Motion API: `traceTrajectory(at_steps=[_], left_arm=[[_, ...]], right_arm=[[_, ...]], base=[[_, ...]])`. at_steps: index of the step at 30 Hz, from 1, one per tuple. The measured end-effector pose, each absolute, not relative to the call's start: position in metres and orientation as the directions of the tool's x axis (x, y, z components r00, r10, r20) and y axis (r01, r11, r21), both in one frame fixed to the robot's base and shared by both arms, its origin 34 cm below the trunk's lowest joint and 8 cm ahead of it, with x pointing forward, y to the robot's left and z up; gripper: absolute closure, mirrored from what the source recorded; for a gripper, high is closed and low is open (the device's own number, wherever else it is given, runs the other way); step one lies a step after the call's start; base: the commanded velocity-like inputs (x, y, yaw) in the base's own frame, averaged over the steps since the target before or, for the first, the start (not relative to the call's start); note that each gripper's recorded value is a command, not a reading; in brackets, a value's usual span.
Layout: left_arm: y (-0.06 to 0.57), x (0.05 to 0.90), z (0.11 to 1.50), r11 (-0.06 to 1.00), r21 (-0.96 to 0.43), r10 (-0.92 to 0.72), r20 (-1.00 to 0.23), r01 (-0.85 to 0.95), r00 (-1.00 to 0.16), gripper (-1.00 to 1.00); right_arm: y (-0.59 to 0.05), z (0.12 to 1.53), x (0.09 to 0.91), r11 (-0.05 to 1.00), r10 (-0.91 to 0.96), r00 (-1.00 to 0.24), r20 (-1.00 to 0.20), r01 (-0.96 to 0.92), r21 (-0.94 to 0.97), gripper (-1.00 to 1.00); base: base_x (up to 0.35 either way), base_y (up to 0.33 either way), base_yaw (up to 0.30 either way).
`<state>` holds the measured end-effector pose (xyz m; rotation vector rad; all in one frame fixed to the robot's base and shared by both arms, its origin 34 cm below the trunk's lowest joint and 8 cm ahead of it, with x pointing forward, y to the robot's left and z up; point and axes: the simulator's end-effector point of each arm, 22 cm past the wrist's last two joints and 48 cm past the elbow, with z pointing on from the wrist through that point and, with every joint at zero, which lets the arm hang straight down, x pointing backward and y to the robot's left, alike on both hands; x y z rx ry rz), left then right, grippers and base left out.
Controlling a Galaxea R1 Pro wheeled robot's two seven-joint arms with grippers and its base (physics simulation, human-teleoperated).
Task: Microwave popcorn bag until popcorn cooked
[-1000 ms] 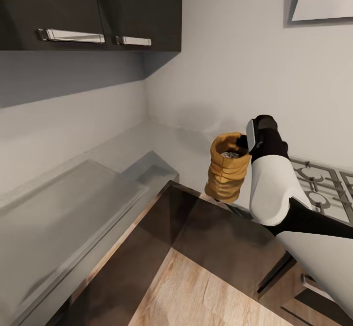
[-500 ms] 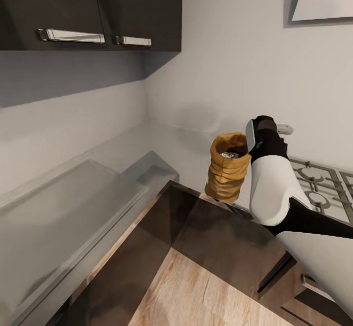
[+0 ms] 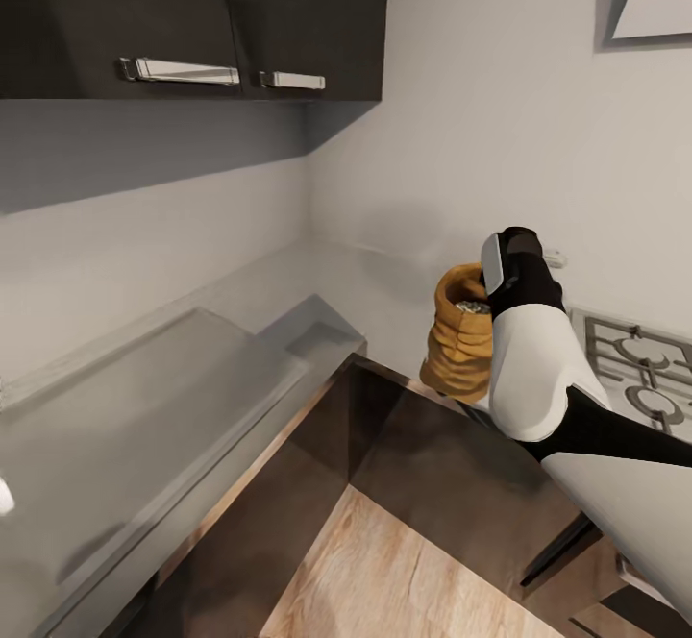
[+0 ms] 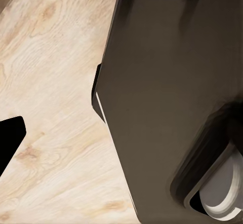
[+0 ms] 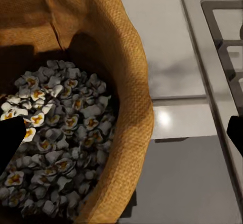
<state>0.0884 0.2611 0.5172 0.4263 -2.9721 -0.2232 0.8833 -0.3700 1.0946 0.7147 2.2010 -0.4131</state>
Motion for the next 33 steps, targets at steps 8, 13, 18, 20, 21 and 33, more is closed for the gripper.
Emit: traceTrajectory(at_steps=[8, 13, 18, 20, 21, 33], left_arm=[[0.261, 0.088, 0.517, 0.949, 0.164, -0.288, 0.108, -0.269, -0.952, -1.0], [0.261, 0.088, 0.517, 0.949, 0.164, -0.289, 0.108, -0.269, -0.951, -1.0], [0.261, 0.088, 0.517, 0.949, 0.164, -0.289, 0.108, -0.269, -0.951, -1.0], [0.261, 0.088, 0.517, 0.949, 0.165, -0.289, 0.108, -0.27, -0.951, -1.0], [0.261, 0.088, 0.517, 0.949, 0.164, -0.289, 0.108, -0.269, -0.951, -1.0], [0.261, 0.088, 0.517, 0.949, 0.164, -0.289, 0.108, -0.269, -0.951, -1.0]], right_arm=[[-0.366, 1.091, 0.885, 0.798, 0.362, -0.55, -0.753, 0.6, -0.055, -1.0], [-0.365, 1.08, 0.888, 0.795, 0.362, -0.533, -0.765, 0.605, -0.045, -1.0], [-0.371, 1.042, 0.877, 0.78, 0.358, -0.537, -0.764, 0.622, -0.072, -1.0], [-0.371, 1.041, 0.876, 0.78, 0.356, -0.537, -0.765, 0.622, -0.074, -1.0], [-0.371, 1.041, 0.876, 0.78, 0.357, -0.537, -0.764, 0.622, -0.073, -1.0], [-0.368, 1.039, 0.877, 0.782, 0.364, -0.536, -0.762, 0.62, -0.062, -1.0]], base=[[0.0, 0.0, 0.009], [0.0, 0.0, 0.0], [0.0, 0.0, 0.0], [0.0, 0.0, 0.0], [0.0, 0.0, 0.0], [0.0, 0.0, 0.0]])
